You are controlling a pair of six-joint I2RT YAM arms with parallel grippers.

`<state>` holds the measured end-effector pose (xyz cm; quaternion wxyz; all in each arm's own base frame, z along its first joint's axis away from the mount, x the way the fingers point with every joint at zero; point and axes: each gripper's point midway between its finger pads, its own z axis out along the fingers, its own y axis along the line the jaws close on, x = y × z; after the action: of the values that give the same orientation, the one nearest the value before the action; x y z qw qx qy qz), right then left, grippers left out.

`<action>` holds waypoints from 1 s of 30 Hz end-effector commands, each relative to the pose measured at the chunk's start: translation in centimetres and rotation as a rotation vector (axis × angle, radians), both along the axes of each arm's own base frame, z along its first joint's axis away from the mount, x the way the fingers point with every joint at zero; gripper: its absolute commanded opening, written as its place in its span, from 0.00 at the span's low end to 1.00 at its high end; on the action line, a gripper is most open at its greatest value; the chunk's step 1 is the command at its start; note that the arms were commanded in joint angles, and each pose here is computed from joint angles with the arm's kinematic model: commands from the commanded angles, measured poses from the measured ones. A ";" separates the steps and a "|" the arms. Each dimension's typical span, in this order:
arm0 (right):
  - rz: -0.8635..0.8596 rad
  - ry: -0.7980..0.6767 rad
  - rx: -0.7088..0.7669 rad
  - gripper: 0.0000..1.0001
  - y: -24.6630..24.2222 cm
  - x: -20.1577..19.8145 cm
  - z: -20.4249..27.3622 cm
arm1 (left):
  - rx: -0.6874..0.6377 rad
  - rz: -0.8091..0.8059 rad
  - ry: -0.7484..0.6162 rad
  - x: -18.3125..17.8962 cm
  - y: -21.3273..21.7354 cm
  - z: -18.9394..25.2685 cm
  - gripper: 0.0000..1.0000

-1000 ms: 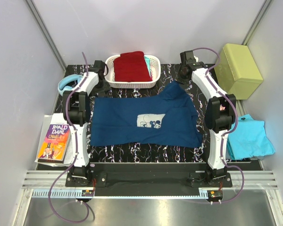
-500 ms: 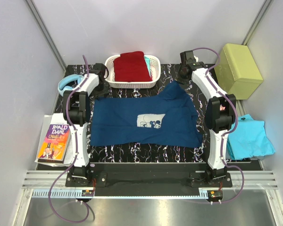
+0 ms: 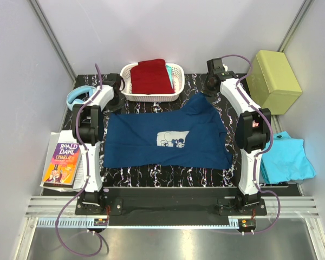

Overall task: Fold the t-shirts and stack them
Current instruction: Grap the side of the flattened tshirt furthest away from the robot with both arms, then fold the other side of the tshirt into a rectangle

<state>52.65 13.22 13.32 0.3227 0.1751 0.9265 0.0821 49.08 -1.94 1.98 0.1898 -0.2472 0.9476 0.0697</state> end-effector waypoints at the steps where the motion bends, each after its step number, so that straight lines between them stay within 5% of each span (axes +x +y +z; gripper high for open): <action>1: 0.014 -0.081 0.013 0.00 0.8 0.7 2.9 | 0.015 0.002 -0.032 -0.3 0.0 1.9 0.00; 17: -0.090 -0.223 -0.084 0.00 -3.4 -4.0 10.5 | 0.015 -0.029 -0.172 -5.2 -2.6 9.8 0.00; 30: -0.067 -0.112 -0.105 0.00 -2.9 -12.5 6.4 | 0.054 -0.053 -0.143 -10.8 -3.1 10.3 0.00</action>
<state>42.03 10.32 19.38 0.3770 0.1764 0.9086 0.0350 39.75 -6.15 10.16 0.2380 -0.2034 0.9478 0.0608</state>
